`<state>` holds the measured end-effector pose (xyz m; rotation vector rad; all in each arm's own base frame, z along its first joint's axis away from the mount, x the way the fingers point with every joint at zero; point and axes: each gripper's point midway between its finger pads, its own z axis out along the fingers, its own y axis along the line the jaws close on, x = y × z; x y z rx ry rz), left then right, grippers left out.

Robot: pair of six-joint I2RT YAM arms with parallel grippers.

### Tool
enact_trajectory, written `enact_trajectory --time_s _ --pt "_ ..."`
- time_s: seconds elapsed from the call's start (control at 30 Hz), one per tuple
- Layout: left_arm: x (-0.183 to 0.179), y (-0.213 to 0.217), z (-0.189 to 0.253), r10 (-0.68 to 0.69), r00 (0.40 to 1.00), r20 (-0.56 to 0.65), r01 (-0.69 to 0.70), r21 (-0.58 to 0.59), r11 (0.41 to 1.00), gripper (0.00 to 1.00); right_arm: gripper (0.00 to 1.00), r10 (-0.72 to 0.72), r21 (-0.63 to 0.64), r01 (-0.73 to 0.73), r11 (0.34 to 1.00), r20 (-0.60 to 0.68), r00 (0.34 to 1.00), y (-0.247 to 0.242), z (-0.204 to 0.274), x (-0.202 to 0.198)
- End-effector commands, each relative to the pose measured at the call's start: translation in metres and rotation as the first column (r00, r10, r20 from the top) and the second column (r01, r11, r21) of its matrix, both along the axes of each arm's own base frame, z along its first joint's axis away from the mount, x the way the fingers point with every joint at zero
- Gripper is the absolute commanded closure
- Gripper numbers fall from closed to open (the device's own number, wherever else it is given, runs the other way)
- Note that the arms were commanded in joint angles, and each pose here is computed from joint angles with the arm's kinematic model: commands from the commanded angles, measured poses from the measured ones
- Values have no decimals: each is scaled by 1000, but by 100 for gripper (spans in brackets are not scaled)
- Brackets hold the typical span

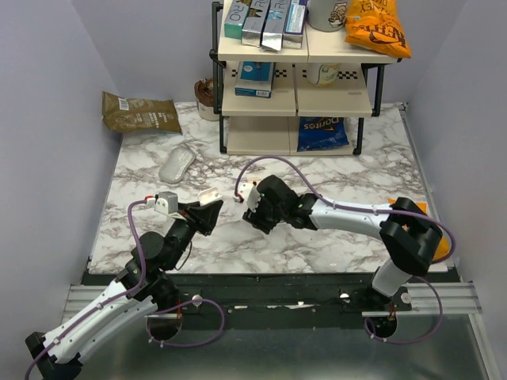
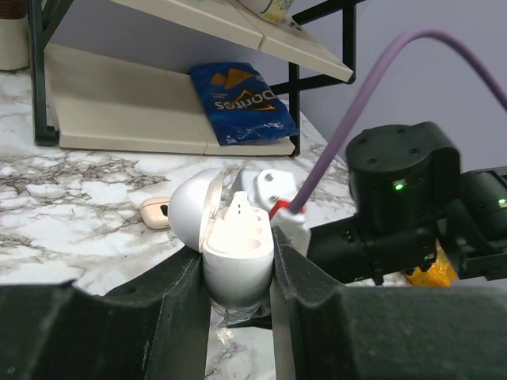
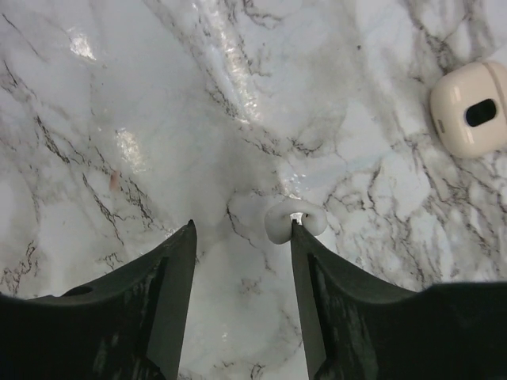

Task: Insert the wireless bluetooth earbuds into the charging case
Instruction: Adjust the left earbud at the center of the board.

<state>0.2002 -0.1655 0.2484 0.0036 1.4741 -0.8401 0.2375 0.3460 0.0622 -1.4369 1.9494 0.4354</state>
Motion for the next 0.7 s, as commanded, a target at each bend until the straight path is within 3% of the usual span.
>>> enact_trajectory --time_s 0.0,0.23,0.4,0.53,0.67 --pt "1 4 9 22 1000 17 -22 -16 1000 100 36 -93 50 91 995 35 995 -9 26 4" --pt "2 2 7 18 1000 13 -18 -17 1000 100 35 -99 -22 99 995 29 995 -17 9 5" --pt "2 0 5 12 1000 5 -12 -9 1000 100 31 -141 -159 135 978 -24 990 -20 -31 12" --pt "2 0 4 11 1000 3 -11 -9 1000 100 3 -177 -154 169 974 -43 983 -14 -32 18" --pt "2 1 3 13 1000 0 -13 -8 1000 100 0 -201 -122 194 973 -47 978 -8 -26 21"
